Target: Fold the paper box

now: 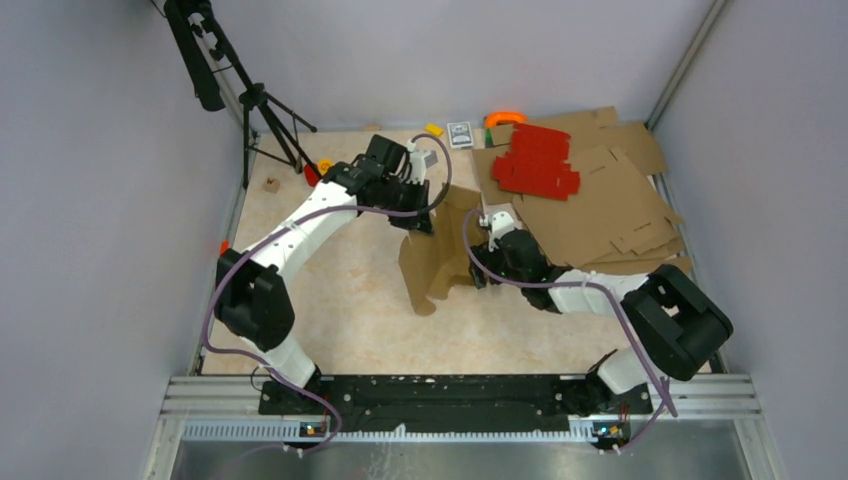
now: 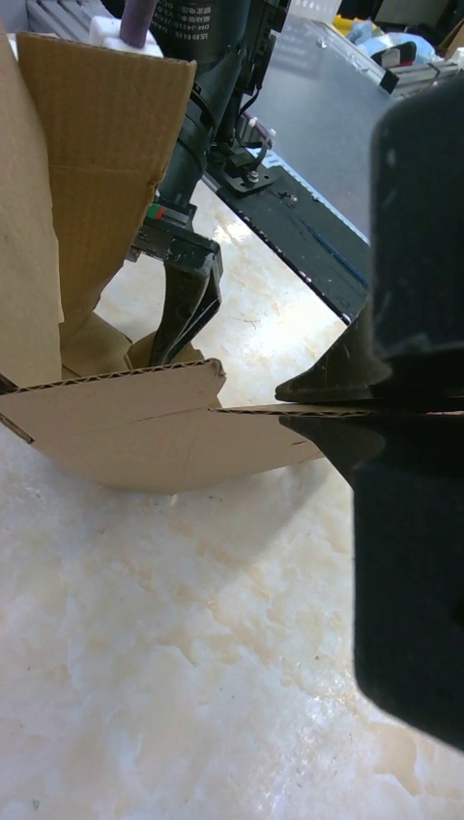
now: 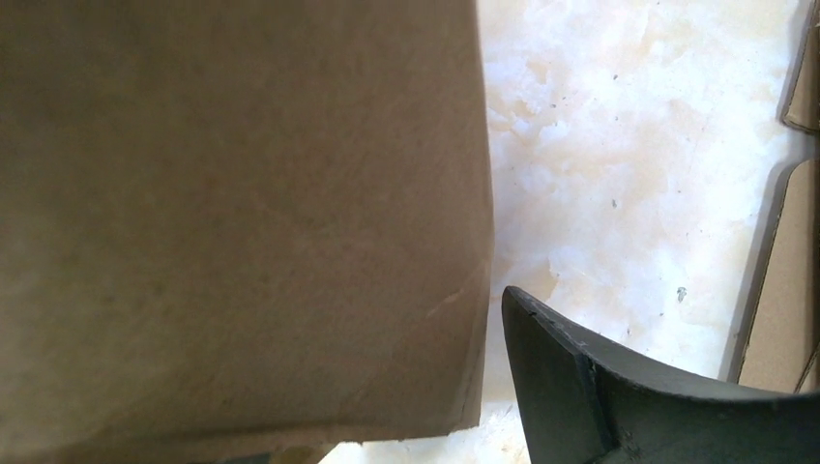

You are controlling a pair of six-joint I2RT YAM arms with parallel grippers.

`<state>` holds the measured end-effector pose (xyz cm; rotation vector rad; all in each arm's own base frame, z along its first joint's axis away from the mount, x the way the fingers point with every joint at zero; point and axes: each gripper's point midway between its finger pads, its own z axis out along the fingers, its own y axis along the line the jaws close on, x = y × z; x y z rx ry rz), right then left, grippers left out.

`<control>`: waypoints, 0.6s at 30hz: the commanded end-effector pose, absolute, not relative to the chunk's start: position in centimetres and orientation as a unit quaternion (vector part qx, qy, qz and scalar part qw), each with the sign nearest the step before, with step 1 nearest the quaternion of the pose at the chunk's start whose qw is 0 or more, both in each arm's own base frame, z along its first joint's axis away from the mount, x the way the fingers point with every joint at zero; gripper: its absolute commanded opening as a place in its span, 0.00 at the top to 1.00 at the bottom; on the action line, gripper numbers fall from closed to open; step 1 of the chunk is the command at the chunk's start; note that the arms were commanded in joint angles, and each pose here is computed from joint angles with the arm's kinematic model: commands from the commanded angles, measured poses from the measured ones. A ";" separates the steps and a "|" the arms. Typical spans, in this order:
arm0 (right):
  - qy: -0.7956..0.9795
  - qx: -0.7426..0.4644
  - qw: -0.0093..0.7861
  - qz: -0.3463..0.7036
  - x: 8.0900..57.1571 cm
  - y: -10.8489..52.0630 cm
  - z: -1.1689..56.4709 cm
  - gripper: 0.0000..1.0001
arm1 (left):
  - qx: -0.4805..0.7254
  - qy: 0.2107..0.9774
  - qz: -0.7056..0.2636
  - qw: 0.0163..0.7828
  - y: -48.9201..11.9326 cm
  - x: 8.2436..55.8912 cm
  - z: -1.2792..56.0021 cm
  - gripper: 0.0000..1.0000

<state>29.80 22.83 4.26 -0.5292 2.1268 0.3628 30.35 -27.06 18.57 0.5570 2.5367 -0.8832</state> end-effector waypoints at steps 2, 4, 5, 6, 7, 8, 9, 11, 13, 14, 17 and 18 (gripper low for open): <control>0.859 -0.239 0.416 0.178 26.9 23.5 3.5 0.24 | 0.215 0.870 -0.377 0.232 -29.0 29.9 22.4 0.97; 0.864 -0.236 0.408 0.178 26.4 23.4 3.1 0.25 | 0.208 0.877 -0.367 0.230 -28.5 29.9 21.3 0.96; 0.868 -0.232 0.401 0.178 26.2 23.4 2.8 0.25 | 0.204 0.881 -0.358 0.232 -28.2 29.9 20.8 0.96; 0.872 -0.227 0.396 0.179 26.0 23.4 2.7 0.25 | 0.201 0.885 -0.349 0.235 -27.9 30.0 20.4 0.96; 0.874 -0.226 0.391 0.183 25.7 23.5 2.6 0.25 | 0.198 0.888 -0.341 0.238 -27.6 30.1 20.1 0.96; 0.874 -0.225 0.388 0.184 25.3 23.6 2.5 0.25 | 0.195 0.891 -0.331 0.240 -27.3 30.2 19.7 0.96; 0.875 -0.224 0.388 0.183 25.0 23.5 2.4 0.25 | 0.193 0.894 -0.322 0.243 -27.0 30.2 19.5 0.96; 0.879 -0.220 0.385 0.174 24.6 23.3 2.0 0.22 | 0.192 0.896 -0.311 0.250 -26.7 30.2 19.3 0.91; 0.884 -0.213 0.379 0.171 24.3 23.1 1.6 0.22 | 0.194 0.897 -0.300 0.259 -26.6 30.2 19.2 0.87; 0.886 -0.213 0.375 0.172 24.1 23.1 1.4 0.22 | 0.195 0.898 -0.295 0.262 -26.6 30.1 19.2 0.84; 0.889 -0.212 0.371 0.162 23.8 23.1 0.8 0.21 | 0.200 0.900 -0.282 0.266 -26.5 29.9 19.0 0.70; 0.893 -0.207 0.371 0.152 23.9 22.9 0.6 0.22 | 0.203 0.900 -0.280 0.267 -26.4 29.8 18.9 0.65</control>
